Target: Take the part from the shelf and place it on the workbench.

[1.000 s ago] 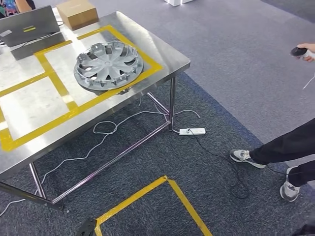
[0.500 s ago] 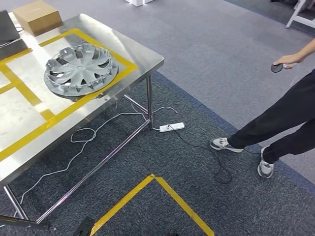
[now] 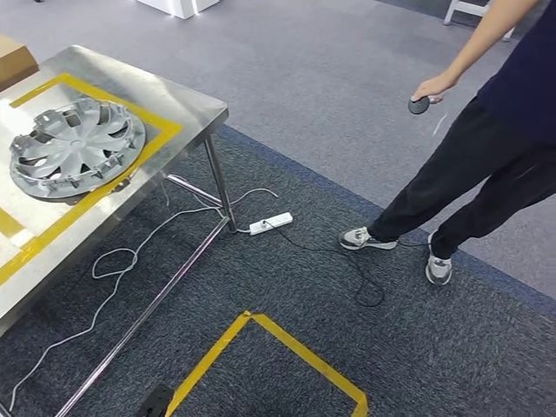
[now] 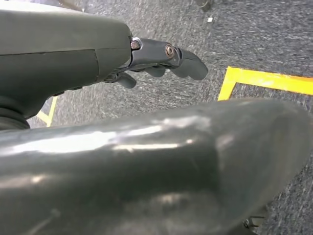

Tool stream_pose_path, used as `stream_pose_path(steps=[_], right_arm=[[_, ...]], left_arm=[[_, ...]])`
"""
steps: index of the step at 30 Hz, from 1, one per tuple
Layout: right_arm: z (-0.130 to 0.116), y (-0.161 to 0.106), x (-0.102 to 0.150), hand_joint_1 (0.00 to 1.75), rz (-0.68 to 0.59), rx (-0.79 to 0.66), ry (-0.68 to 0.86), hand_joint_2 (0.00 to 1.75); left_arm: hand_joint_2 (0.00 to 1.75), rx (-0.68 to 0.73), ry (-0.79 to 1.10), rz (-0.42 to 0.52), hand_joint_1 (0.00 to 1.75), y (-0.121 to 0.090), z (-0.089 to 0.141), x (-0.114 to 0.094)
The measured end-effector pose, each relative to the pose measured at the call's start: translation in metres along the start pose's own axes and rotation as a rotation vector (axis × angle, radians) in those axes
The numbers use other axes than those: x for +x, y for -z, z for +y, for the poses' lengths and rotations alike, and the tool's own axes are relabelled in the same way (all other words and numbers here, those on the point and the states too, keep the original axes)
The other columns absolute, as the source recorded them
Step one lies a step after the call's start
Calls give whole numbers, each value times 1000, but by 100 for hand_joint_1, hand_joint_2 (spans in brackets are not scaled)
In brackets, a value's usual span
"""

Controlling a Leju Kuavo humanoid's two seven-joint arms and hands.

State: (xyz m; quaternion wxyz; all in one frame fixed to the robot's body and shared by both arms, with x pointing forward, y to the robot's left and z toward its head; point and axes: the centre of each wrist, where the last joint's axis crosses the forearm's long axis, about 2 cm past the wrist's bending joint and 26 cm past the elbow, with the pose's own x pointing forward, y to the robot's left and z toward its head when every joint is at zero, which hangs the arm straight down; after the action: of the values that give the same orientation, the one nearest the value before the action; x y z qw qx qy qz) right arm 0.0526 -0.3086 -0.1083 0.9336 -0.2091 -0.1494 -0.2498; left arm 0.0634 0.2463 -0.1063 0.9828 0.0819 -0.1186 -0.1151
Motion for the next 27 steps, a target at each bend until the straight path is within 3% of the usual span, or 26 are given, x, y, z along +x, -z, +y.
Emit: stream_pose_path(steps=[9,13,17,21,27], right_arm=[[4,-1,-3,0,-22,119,-53,0],[9,-3,-4,0,74,285,-70,0],[11,-5,-9,0,250,392,-133,0],[13,-6,-7,0,332,424,-177,0],[13,-6,-8,0,353,421,-196,0]], left_arm=[[0,-4,5,-7,0,0,0,4],[0,-17,17,-4,0,0,1,3],[0,-32,56,0,0,1,1,8],[0,-36,80,-5,0,1,3,14],[0,-34,85,-11,0,2,3,17]])
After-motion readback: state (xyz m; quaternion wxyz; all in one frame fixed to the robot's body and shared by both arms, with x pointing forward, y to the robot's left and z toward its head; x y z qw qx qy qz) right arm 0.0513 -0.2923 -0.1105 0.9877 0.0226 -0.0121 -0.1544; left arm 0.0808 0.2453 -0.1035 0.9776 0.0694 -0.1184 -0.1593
